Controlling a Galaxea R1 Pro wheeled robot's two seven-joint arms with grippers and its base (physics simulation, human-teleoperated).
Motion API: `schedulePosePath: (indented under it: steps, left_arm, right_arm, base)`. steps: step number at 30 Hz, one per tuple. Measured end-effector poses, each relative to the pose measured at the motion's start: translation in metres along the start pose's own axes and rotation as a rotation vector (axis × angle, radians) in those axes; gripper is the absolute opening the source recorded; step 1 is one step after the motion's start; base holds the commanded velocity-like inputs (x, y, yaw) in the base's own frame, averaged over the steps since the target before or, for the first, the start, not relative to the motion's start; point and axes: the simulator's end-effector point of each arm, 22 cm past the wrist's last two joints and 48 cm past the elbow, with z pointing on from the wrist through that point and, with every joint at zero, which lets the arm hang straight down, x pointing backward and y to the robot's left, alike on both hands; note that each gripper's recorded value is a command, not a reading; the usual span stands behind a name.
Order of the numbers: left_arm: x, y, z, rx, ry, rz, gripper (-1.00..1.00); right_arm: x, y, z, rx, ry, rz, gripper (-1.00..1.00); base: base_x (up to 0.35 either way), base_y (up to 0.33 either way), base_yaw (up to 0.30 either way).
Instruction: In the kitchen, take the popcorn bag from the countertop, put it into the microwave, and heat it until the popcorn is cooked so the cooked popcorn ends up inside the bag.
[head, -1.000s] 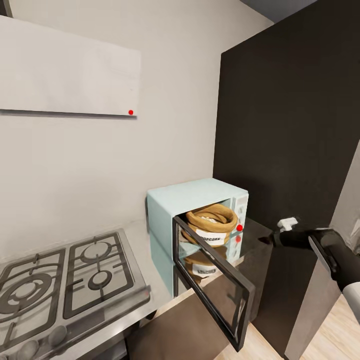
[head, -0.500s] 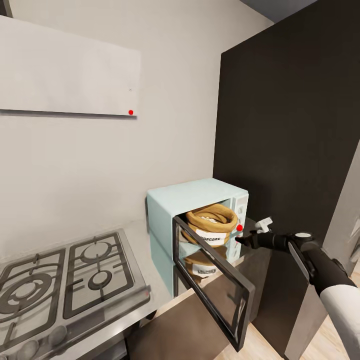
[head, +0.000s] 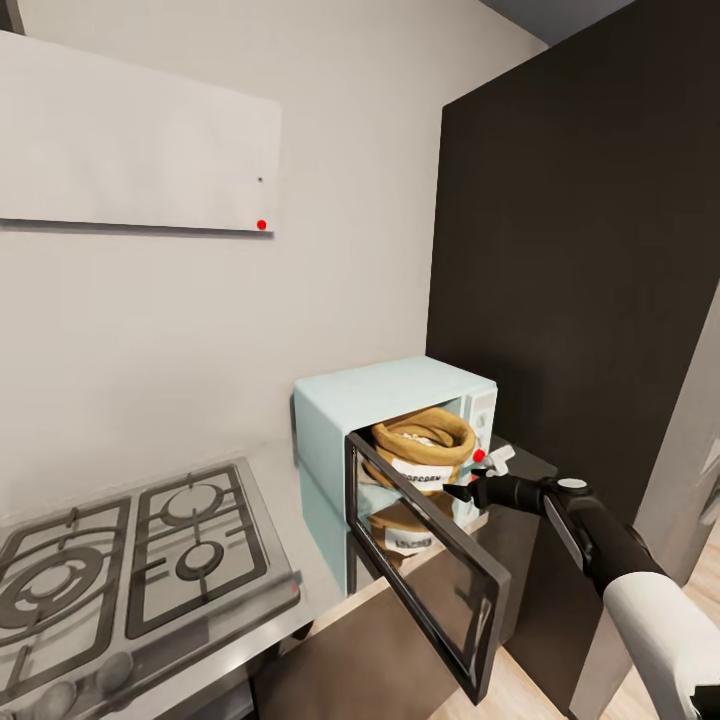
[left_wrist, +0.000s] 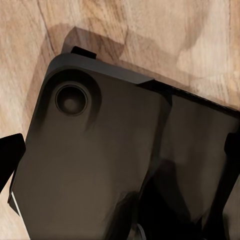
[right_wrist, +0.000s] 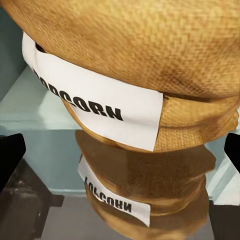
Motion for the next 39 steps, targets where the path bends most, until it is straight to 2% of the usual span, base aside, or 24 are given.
schedulePosePath:
  steps: [17, 24, 30, 36, 39]
  left_arm:
    - [0.001, 0.0, 0.0, -0.001, 0.001, 0.0, 1.0]
    - [0.001, 0.0, 0.0, -0.001, 0.002, 0.0, 1.0]
    - [0.001, 0.0, 0.0, -0.001, 0.001, 0.0, 1.0]
    - [0.0, 0.0, 0.0, -0.001, 0.0, 0.0, 1.0]
    - [0.0, 0.0, 0.0, -0.001, 0.0, 0.0, 1.0]
  right_arm:
    - [-0.002, 0.006, 0.002, -0.017, -0.011, -0.007, 1.0]
    - [-0.013, 0.059, 0.032, -0.101, -0.044, 0.013, 1.0]
    - [-0.012, 0.073, 0.04, -0.122, -0.044, 0.025, 1.0]
    - [-0.002, 0.107, 0.056, -0.174, -0.037, 0.058, 1.0]
    - [-0.001, 0.109, 0.057, -0.178, -0.037, 0.06, 1.0]
  base:
    - [0.168, 0.0, 0.0]
    - [0.211, 0.0, 0.0]
    - [0.209, 0.0, 0.0]
    - [0.083, 0.0, 0.0]
    - [0.002, 0.0, 0.0]
